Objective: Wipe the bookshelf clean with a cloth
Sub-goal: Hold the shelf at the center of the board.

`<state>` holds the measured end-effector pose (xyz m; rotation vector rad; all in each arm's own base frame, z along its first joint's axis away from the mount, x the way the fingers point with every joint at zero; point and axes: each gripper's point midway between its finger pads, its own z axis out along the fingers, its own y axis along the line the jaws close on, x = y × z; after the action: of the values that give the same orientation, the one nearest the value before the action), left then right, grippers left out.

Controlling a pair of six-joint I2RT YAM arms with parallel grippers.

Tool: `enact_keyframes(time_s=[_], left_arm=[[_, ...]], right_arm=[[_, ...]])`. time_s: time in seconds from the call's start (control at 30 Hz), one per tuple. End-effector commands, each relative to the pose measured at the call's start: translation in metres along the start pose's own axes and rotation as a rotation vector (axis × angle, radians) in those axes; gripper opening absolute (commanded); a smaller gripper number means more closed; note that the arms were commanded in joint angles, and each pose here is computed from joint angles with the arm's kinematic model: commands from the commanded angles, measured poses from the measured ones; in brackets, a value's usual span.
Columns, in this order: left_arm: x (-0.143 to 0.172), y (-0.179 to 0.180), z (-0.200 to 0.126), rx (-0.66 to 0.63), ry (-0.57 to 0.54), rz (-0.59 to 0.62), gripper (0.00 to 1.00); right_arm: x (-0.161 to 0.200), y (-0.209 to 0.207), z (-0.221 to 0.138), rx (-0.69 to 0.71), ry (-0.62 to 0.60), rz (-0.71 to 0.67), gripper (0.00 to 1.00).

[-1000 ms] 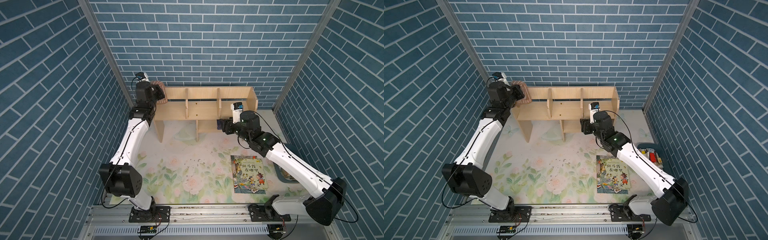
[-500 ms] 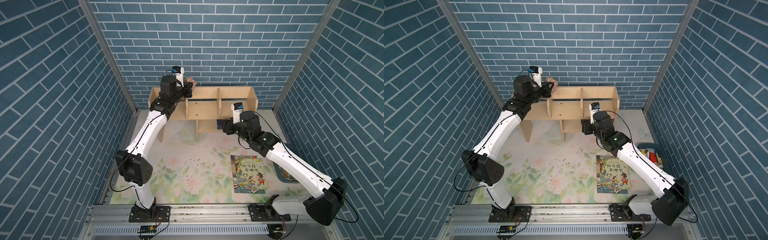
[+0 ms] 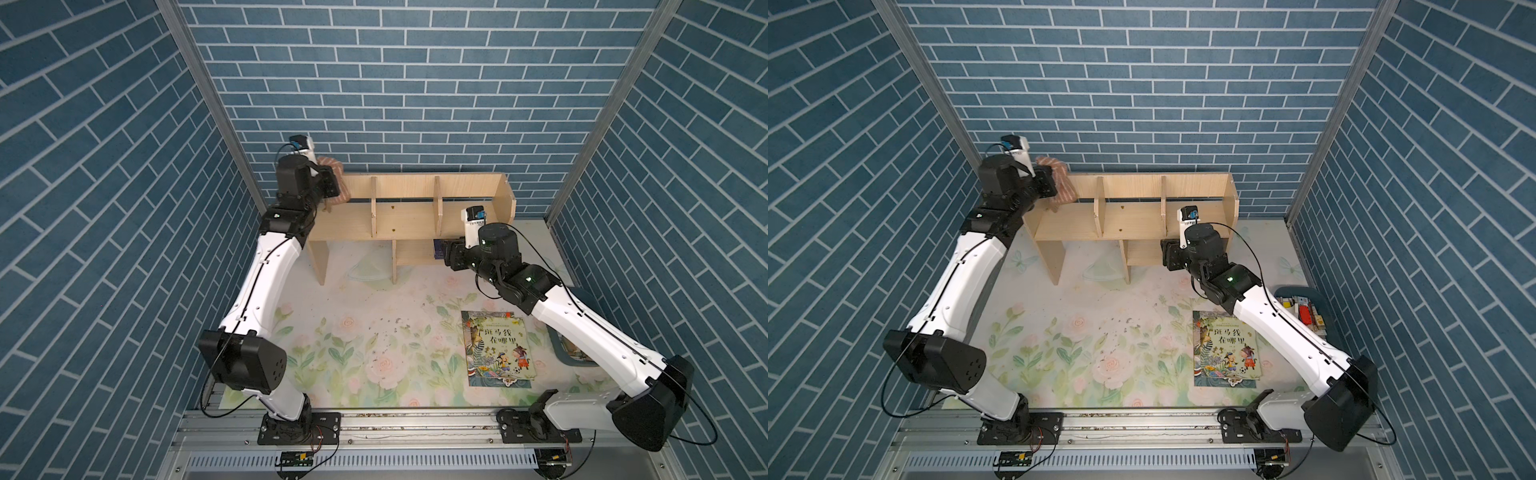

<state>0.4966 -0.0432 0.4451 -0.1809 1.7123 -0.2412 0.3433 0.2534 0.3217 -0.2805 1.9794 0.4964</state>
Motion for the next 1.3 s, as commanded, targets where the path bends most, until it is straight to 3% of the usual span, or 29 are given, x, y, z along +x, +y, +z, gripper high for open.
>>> enact_keyframes(time_s=[0.0,0.2,0.33,0.47,0.77,1.07,1.17,1.27], left_arm=[[-0.022,0.030,-0.020,-0.074,-0.088,-0.050,0.00],[-0.005,0.045,-0.030,-0.107,-0.064,-0.061,0.00],[0.025,0.047,-0.024,-0.089,-0.004,-0.089,0.00],[0.033,0.037,-0.015,-0.028,0.017,-0.123,0.00],[0.004,-0.052,0.004,0.235,-0.022,-0.129,0.00],[0.034,-0.138,0.003,0.443,0.069,-0.008,0.00],[0.050,-0.148,0.003,0.468,0.126,0.035,0.00],[0.059,-0.137,0.008,0.405,0.148,0.072,0.00]], right_arm=[[-0.015,0.003,-0.012,-0.005,-0.046,0.017,0.63],[-0.013,0.003,-0.014,-0.014,-0.052,0.021,0.63],[-0.011,0.003,-0.016,-0.015,-0.050,0.021,0.63],[-0.011,0.002,-0.019,-0.016,-0.055,0.022,0.63],[-0.010,0.003,-0.019,-0.019,-0.053,0.022,0.63],[-0.010,0.003,-0.018,-0.015,-0.049,0.007,0.63],[-0.009,0.003,-0.018,-0.014,-0.048,0.003,0.64],[-0.009,0.002,-0.018,-0.011,-0.047,0.000,0.64]])
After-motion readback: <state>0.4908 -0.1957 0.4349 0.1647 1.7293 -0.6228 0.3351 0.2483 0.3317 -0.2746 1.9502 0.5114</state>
